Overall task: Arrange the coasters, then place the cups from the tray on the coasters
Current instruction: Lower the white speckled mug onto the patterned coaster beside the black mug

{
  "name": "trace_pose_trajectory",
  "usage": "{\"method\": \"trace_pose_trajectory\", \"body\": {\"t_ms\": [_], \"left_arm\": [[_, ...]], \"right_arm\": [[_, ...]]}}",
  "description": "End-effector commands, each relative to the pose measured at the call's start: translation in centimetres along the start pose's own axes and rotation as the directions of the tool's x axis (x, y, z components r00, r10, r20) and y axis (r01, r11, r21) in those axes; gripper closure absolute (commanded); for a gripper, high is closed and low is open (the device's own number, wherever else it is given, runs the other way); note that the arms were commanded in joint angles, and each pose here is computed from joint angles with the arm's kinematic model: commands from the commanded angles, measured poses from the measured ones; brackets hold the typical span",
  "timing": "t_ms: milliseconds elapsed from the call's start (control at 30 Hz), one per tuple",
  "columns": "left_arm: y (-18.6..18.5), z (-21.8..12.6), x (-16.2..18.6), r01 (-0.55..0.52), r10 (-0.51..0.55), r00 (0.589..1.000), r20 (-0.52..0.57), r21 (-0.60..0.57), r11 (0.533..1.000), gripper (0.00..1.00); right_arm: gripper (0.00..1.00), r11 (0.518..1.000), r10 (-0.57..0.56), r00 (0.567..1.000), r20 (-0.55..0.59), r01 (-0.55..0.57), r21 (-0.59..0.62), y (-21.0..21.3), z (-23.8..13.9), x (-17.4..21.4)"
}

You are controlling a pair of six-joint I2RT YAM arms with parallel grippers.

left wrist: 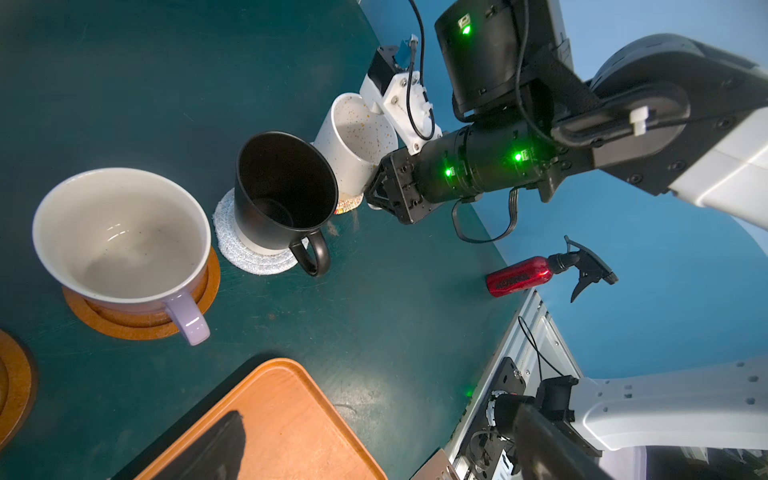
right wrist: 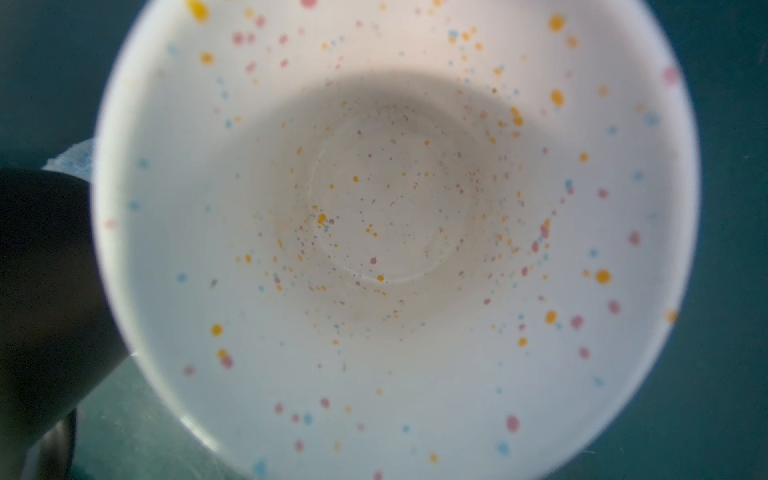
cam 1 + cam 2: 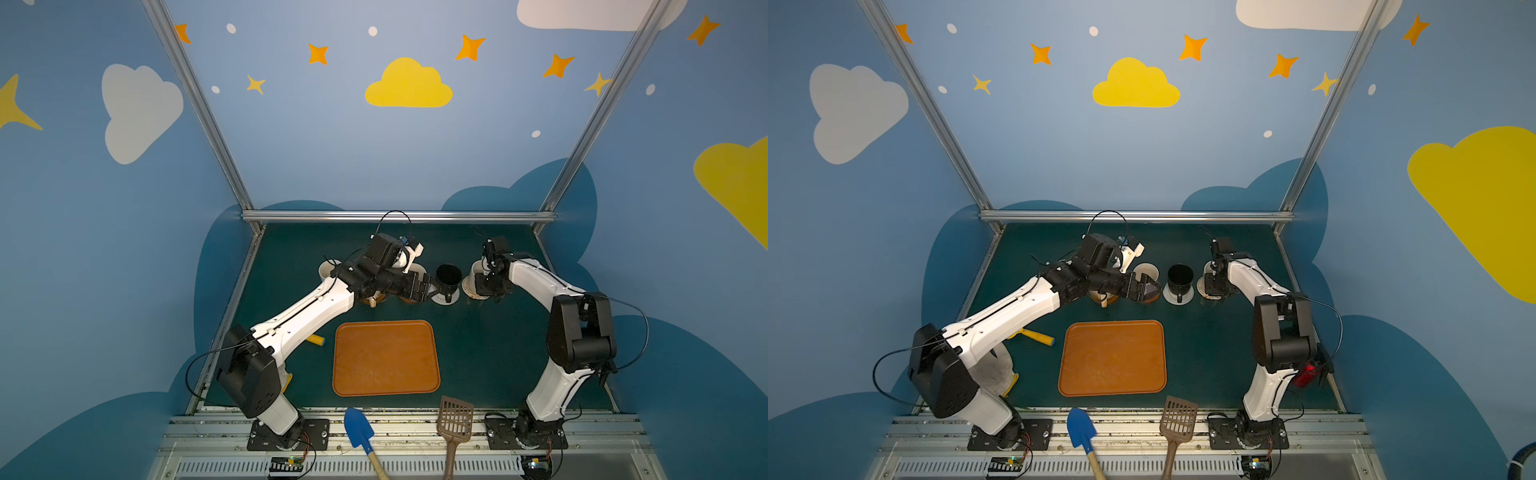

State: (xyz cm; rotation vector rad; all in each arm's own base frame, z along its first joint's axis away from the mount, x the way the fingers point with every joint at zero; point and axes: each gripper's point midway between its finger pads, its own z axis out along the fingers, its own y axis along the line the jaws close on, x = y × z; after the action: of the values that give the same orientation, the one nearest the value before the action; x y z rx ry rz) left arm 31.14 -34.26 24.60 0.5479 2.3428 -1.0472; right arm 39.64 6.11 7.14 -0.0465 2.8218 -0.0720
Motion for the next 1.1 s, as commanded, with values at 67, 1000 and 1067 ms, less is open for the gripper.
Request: {"method": "trace_pose_trajectory", "body": {"t_ms": [67,1000,1067], "left_arm": [[-0.5,-0.9,-0.5,-0.01,0.01,1.0,0.027,0.013,1.0,0.0],[0.2,-1.3,-0.5,0.011,-0.011,0.999,0.045,0.019,1.0,0.0],[0.1,-1.4,-0.5,0.01,-0.011,0.999,0.047,0.022,1.0,0.0]], "right_arm": [[1.0,1.0,-0.005,1.0,0.029,0.005,-0.005,0.3,-0.5,0.1],[0.74,0.997,-0.01,0.999,-0.034,0.007,-0.071,1.0,-0.6,-0.4],[0.69,0.998,-0.01,1.0,-0.015,0.009,-0.056,0.7,-1.2,-0.6]]}}
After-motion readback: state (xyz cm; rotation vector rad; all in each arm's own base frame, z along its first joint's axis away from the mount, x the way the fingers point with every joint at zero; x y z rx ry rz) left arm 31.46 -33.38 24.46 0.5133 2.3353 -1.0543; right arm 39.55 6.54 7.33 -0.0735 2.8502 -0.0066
